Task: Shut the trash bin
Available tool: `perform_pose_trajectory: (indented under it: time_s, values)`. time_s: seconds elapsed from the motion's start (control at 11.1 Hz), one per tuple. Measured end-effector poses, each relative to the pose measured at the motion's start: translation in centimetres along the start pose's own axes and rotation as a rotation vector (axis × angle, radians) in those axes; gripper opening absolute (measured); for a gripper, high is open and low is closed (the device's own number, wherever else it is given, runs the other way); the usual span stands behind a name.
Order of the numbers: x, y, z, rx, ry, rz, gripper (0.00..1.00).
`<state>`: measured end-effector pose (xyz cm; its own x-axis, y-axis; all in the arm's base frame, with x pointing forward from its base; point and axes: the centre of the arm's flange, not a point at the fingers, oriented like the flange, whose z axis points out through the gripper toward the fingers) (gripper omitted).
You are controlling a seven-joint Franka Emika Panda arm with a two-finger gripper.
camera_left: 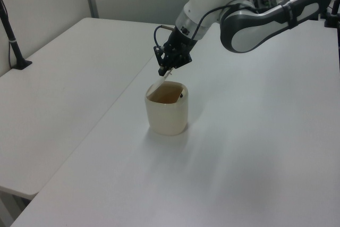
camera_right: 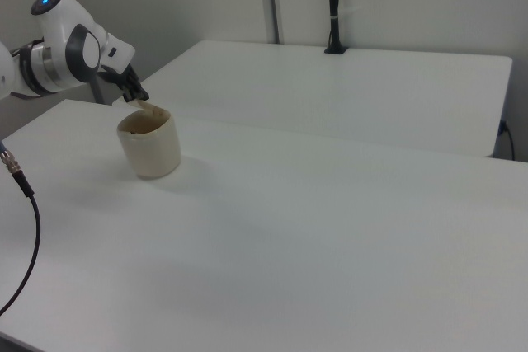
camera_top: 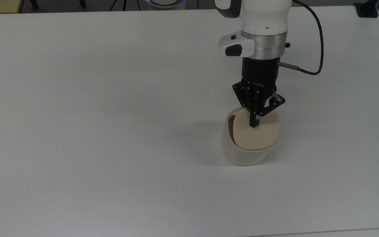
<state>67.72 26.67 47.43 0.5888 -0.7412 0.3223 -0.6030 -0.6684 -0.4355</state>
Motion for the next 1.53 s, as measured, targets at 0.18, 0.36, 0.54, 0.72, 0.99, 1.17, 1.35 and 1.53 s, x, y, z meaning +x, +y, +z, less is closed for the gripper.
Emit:
perform_pose_trajectory:
  time_s: [0.18, 0.36, 0.54, 0.72, 0.99, 1.17, 1.35, 1.53]
  values:
    - [0.1, 0.2, -0.6, -0.008, -0.002, -0.026, 0.01]
    - [-0.1, 0.6, -1.2, -0.036, -0.014, -0.055, 0.01]
    - [-1.3, 0.9, -1.1, -0.059, -0.037, -0.086, 0.01]
    - [-2.5, 1.4, -0.2, -0.077, -0.058, -0.107, 0.01]
    - [-3.0, 2.1, 0.5, -0.095, -0.068, -0.12, 0.01]
    - [-3.2, 2.5, 1.1, -0.107, -0.074, -0.134, 0.01]
    - [-3.6, 3.1, 1.7, -0.123, -0.082, -0.14, 0.01]
    - [-3.9, 3.3, 1.9, -0.128, -0.086, -0.146, 0.01]
